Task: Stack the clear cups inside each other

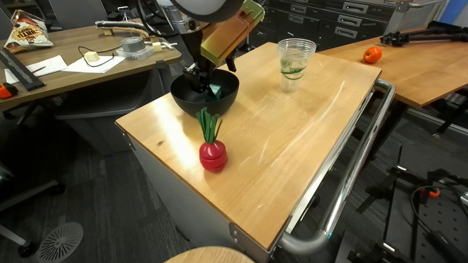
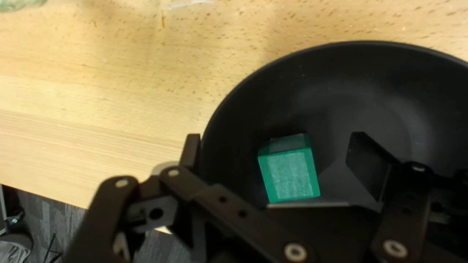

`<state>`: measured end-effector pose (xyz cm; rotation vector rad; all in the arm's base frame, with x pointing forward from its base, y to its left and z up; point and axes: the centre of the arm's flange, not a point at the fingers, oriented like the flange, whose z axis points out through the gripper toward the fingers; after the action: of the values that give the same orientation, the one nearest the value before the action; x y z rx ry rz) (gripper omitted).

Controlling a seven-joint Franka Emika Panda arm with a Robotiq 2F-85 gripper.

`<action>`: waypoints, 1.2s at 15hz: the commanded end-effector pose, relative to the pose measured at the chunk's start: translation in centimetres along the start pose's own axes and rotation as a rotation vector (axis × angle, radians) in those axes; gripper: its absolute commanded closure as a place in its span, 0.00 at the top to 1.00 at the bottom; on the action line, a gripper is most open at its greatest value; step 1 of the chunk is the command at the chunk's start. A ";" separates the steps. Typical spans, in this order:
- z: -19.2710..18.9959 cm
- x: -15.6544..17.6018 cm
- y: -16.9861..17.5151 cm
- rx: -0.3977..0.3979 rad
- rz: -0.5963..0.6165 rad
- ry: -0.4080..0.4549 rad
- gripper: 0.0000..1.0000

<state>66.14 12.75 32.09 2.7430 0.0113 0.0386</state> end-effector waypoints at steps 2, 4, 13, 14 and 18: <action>-2.9 1.3 -0.1 0.008 -0.052 0.043 1.00; -3.4 1.7 -0.5 0.007 -0.081 0.051 1.00; 0.0 4.3 -1.4 -0.006 -0.171 -0.051 0.92; 0.7 4.5 -1.5 -0.003 -0.182 -0.056 0.93; 2.4 5.2 -2.4 -0.017 -0.209 -0.076 0.76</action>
<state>69.28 13.75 29.19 2.7059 0.2444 -0.0888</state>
